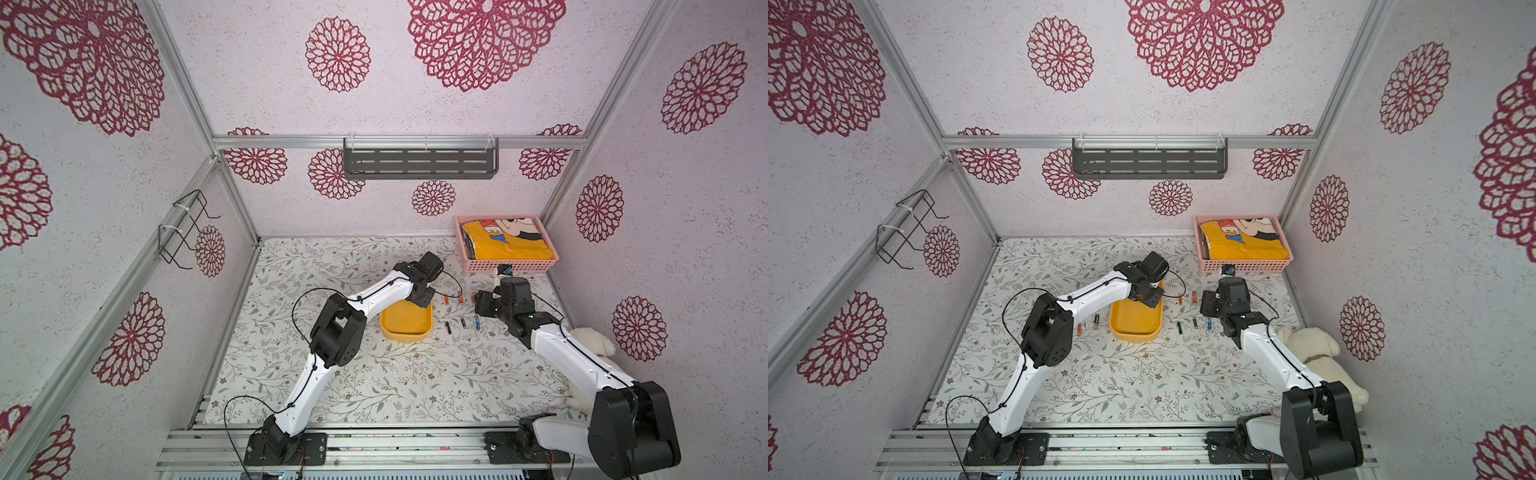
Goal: Take the batteries out of the storage box
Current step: Pick up the battery from the storage box.
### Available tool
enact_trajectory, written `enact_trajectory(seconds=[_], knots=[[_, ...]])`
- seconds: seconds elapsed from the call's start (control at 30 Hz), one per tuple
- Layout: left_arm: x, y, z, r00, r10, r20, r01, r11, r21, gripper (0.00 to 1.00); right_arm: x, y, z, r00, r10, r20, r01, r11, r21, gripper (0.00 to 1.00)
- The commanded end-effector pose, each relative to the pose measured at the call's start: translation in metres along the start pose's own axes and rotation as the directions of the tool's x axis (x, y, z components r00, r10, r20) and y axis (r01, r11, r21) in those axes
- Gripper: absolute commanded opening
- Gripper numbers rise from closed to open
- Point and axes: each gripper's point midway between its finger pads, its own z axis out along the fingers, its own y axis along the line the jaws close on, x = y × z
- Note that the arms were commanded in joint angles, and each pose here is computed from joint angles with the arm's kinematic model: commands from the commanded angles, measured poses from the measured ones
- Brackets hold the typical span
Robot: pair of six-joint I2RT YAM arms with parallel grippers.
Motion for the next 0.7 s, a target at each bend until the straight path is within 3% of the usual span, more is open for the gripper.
enact_trajectory(seconds=[0.0,0.43,0.57,0.67], knots=[[-0.012,-0.001,0.009,0.999,0.042,0.031,-0.044,0.997,0.065,0.35,0.001,0.001,0.001,1.000,0.023,0.006,-0.023,1.000,-0.015,0.62],[-0.005,-0.004,0.049,0.995,0.103,0.010,-0.104,0.991,0.088,0.34,0.000,0.001,-0.003,1.000,0.024,0.015,-0.024,0.999,-0.023,0.63],[0.005,0.001,0.061,0.994,0.106,-0.021,-0.104,0.992,0.067,0.27,-0.002,0.001,-0.005,0.999,0.025,0.023,-0.024,0.999,-0.022,0.63],[0.014,0.006,0.069,0.993,0.106,-0.049,-0.104,0.994,0.036,0.16,-0.004,0.002,-0.007,0.999,0.026,0.030,-0.025,0.999,-0.025,0.63]])
